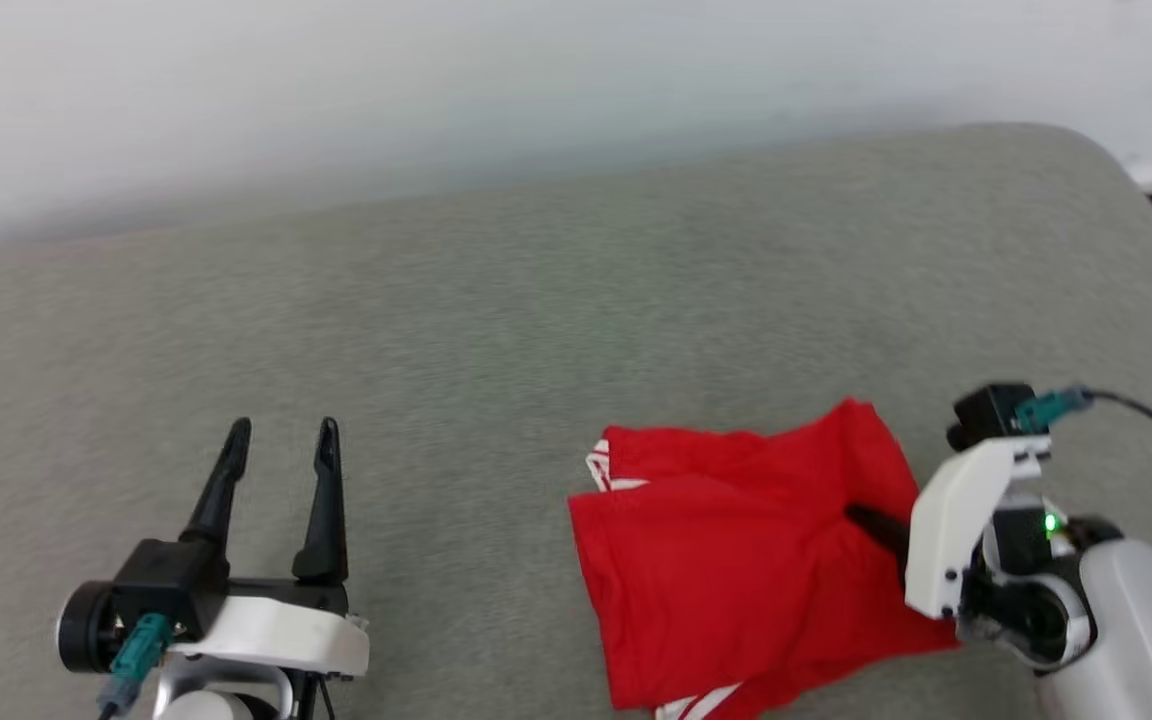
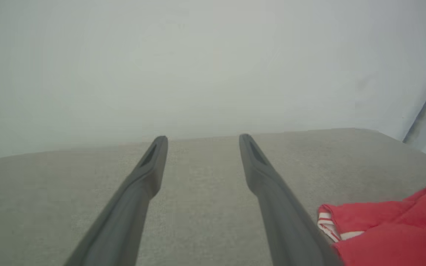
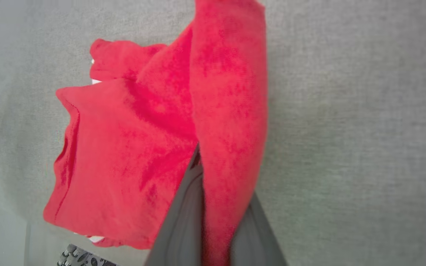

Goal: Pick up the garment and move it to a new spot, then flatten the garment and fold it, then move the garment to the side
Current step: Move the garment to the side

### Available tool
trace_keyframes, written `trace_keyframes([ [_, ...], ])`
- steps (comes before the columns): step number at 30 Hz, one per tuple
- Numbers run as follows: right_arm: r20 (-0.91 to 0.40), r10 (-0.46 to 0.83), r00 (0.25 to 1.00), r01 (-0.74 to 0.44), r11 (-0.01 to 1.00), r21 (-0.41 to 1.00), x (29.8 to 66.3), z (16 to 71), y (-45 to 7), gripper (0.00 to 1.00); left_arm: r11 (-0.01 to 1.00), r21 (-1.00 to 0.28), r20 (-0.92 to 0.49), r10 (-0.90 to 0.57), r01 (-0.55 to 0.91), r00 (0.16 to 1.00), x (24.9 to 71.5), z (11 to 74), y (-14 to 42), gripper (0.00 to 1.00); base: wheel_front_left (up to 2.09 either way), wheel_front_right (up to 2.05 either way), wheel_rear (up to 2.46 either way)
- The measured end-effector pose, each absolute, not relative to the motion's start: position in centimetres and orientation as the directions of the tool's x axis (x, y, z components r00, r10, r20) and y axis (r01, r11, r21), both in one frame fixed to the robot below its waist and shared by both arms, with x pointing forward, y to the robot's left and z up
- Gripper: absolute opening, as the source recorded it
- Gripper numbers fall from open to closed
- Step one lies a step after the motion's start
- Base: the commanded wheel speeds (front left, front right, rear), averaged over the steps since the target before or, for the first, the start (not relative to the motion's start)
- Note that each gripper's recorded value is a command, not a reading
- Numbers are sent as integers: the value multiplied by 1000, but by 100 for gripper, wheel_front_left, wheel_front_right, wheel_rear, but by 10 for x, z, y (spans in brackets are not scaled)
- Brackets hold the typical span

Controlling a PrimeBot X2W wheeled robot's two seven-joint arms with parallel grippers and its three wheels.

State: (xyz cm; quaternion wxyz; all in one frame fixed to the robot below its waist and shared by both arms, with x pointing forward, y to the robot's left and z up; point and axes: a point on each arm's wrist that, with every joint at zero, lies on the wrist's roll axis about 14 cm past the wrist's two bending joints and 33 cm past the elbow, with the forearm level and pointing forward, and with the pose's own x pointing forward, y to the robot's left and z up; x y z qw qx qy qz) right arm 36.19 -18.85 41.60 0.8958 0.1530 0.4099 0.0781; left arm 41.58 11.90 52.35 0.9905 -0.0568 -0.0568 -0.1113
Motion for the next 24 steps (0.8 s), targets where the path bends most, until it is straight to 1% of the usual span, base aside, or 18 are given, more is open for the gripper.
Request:
trace_keyframes([
  [3,-700,164,695,40,963,265,367,427,-222,0,947,-97,158,-291,308,944,430,531,92,100,0,0,0],
  [5,-707,116,698,103,960,259,365,427,-245,0,928,-93,183,-342,362,922,441,536,75,100,0,0,0],
  [10,-704,-60,708,232,961,152,377,429,-309,0,871,-95,221,-453,481,864,473,538,34,100,0,0,0],
  [15,-705,-240,667,347,938,9,384,420,-371,0,823,-108,211,-529,557,822,500,518,7,100,0,0,0],
  [20,-640,-416,646,432,891,-142,403,431,-433,0,791,-116,211,-572,601,793,526,497,-8,100,0,0,0],
  [22,-606,-477,637,453,867,-206,412,438,-454,0,783,-115,211,-582,611,785,535,487,-10,100,0,0,0],
  [24,-582,-516,629,473,848,-241,422,442,-469,0,779,-120,208,-587,616,782,543,477,-11,100,0,0,0],
])
